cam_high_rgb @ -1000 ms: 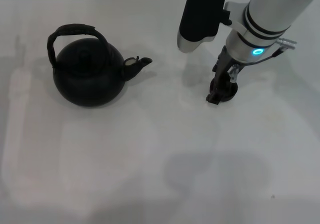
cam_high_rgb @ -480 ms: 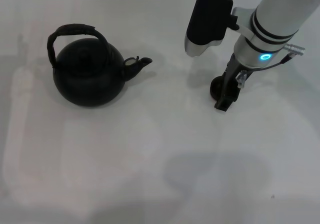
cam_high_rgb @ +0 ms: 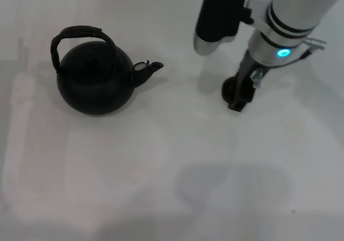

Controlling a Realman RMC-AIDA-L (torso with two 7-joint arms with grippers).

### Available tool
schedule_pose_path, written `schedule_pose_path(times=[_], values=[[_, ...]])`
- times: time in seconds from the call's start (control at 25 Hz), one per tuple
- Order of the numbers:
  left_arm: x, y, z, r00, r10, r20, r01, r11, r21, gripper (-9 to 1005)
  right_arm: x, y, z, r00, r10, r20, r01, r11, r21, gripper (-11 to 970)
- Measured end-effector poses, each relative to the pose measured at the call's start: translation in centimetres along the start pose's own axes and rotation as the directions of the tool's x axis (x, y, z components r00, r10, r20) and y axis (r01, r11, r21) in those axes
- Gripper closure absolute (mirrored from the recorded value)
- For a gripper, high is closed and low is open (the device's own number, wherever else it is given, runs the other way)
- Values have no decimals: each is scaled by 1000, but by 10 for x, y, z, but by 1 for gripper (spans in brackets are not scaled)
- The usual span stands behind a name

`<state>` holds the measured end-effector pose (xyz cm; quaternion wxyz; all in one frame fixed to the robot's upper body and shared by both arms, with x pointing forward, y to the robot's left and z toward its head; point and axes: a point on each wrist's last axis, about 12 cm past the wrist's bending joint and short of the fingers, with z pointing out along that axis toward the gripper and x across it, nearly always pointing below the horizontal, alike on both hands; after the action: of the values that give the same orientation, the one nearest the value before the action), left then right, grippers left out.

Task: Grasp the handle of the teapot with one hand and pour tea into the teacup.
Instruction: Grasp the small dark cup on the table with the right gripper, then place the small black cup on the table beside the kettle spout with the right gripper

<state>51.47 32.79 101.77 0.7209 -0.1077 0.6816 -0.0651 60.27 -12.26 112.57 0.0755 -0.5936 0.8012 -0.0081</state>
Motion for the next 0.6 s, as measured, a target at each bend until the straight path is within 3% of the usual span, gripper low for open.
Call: schedule_pose_path(times=[0.28, 0.6], values=[[-1, 0, 1, 1000, 3, 1, -3, 1000, 2, 315, -29, 9, -16, 993, -99, 68, 97, 995, 36, 227], [-1, 0, 2, 1000, 7, 1, -7, 1000, 3, 314, -48, 38, -7, 969, -240, 63, 241, 971, -3, 221]])
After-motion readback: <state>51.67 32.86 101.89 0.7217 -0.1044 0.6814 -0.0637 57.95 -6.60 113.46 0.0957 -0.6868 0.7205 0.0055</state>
